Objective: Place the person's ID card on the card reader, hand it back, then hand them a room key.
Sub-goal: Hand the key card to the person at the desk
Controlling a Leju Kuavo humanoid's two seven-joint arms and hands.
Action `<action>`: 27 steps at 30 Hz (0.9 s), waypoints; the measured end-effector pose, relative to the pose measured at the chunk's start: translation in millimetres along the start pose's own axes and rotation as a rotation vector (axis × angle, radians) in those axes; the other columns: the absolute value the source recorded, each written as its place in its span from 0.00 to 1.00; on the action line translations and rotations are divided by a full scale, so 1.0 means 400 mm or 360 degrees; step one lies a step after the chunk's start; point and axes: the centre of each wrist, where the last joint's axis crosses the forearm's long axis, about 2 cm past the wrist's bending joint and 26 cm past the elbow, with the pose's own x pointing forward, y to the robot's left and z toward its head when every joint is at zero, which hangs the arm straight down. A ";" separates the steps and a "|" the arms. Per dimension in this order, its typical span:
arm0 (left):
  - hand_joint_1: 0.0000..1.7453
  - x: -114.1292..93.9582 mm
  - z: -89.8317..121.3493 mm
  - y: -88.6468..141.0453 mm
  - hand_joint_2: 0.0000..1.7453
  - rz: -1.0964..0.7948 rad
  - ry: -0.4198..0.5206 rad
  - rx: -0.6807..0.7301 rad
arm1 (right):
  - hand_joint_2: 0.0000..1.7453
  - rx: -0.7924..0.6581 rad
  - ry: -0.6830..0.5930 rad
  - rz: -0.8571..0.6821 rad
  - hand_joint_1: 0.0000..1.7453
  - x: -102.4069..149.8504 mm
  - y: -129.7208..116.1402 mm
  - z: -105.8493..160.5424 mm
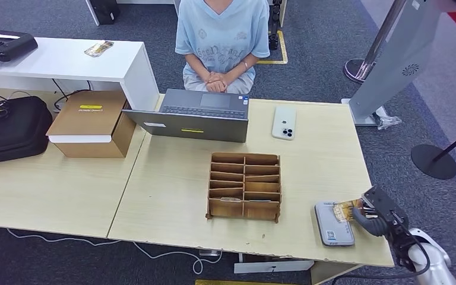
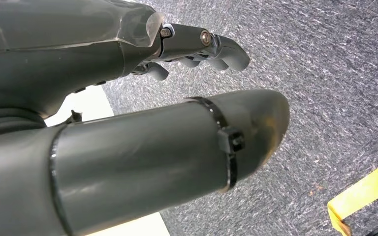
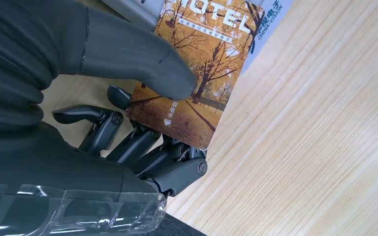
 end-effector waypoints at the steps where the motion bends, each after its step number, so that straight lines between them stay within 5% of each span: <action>1: 0.00 0.000 0.000 0.000 0.00 0.0000 0.0000 0.0000 | 1.00 -0.0001 -0.0003 -0.0001 1.00 0.000 0.001 0.000; 14: 0.00 0.000 0.000 0.001 0.00 -0.0001 0.0002 0.0001 | 1.00 0.0078 -0.0427 -0.0297 1.00 0.014 0.027 -0.002; 27: 0.00 0.004 0.000 0.002 0.00 -0.0002 -0.0006 0.0005 | 1.00 -0.0038 -0.1012 -0.0576 1.00 0.149 -0.006 -0.035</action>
